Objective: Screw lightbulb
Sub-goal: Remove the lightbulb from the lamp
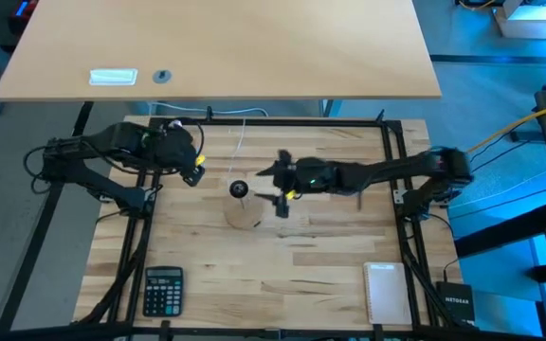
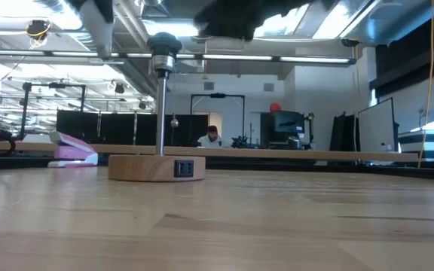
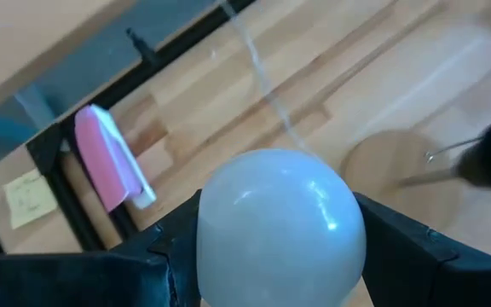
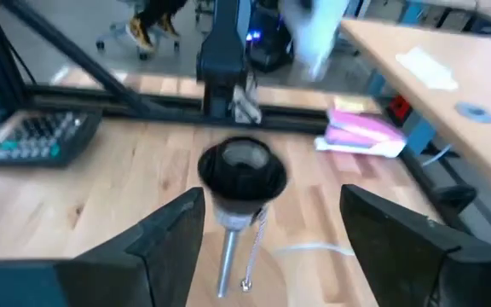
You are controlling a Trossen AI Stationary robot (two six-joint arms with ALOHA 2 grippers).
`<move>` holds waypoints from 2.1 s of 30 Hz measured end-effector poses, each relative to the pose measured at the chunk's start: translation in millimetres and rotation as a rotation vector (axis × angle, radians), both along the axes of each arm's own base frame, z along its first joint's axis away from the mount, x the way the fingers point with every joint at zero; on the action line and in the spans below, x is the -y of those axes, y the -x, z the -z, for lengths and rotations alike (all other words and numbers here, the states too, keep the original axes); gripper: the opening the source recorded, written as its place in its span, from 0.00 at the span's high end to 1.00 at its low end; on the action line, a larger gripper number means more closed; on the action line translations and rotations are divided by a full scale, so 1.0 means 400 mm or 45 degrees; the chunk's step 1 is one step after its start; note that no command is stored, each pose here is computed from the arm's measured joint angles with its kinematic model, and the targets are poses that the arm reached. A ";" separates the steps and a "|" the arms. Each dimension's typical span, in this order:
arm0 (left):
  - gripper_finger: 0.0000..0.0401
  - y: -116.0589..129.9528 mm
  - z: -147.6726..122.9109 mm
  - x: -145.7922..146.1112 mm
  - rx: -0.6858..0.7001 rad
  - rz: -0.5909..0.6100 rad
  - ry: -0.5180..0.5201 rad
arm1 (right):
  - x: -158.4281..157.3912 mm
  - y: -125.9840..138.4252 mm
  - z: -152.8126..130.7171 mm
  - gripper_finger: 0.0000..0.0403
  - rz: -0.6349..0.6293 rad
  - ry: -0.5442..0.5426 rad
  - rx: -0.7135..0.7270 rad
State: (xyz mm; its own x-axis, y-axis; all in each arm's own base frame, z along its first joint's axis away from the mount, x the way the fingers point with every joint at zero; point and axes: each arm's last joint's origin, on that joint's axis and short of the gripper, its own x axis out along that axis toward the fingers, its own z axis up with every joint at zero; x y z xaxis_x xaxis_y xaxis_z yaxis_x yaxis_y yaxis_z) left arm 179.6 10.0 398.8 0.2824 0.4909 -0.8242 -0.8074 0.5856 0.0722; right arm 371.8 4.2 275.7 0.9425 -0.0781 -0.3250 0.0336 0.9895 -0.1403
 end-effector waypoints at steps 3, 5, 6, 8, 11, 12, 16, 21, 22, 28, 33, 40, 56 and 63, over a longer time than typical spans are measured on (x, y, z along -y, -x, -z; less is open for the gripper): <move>0.44 -0.012 0.044 0.001 -0.065 -0.023 0.010 | 0.001 0.030 -0.042 0.32 0.002 -0.001 0.011; 0.44 -0.023 0.071 0.000 -0.089 -0.029 0.031 | 0.000 0.041 -0.039 0.32 0.001 -0.002 -0.041; 0.44 -0.029 0.087 -0.001 -0.100 -0.036 0.048 | 0.000 0.047 -0.036 0.32 0.002 -0.007 -0.073; 0.44 -0.041 0.119 -0.003 -0.104 -0.047 0.112 | 0.000 0.062 -0.042 0.32 0.005 -0.018 -0.117; 0.44 -0.051 0.181 -0.008 -0.147 -0.051 0.253 | 0.000 0.079 -0.025 0.32 0.016 -0.038 -0.257; 0.44 -0.053 0.202 -0.011 -0.162 -0.053 0.308 | 0.000 0.085 -0.011 0.32 0.018 -0.040 -0.323; 0.44 -0.061 0.291 -0.018 -0.188 -0.060 0.470 | -0.001 0.096 0.026 0.32 0.025 -0.098 -0.380; 0.43 -0.084 0.387 -0.021 -0.120 -0.106 0.655 | -0.001 0.107 0.081 0.32 0.049 -0.168 -0.369; 0.43 -0.084 0.407 -0.023 -0.150 -0.125 0.699 | -0.001 0.109 0.090 0.32 0.052 -0.177 -0.352; 0.43 -0.098 0.496 -0.041 -0.309 -0.174 0.764 | 0.000 0.117 0.120 0.32 0.059 -0.198 -0.314; 0.41 -0.122 0.520 -0.062 -0.279 -0.184 0.708 | 0.000 0.116 0.119 0.32 0.058 -0.193 -0.298; 0.32 -0.120 0.526 -0.080 -0.314 -0.189 0.446 | 0.000 0.116 0.119 0.32 0.068 -0.187 -0.302; 0.20 -0.124 0.522 -0.079 -0.314 -0.164 0.305 | 0.000 0.116 0.119 0.32 0.064 -0.176 -0.304; 0.19 -0.103 0.448 -0.068 -0.266 -0.095 0.282 | 0.003 0.120 0.114 0.32 0.087 -0.145 -0.305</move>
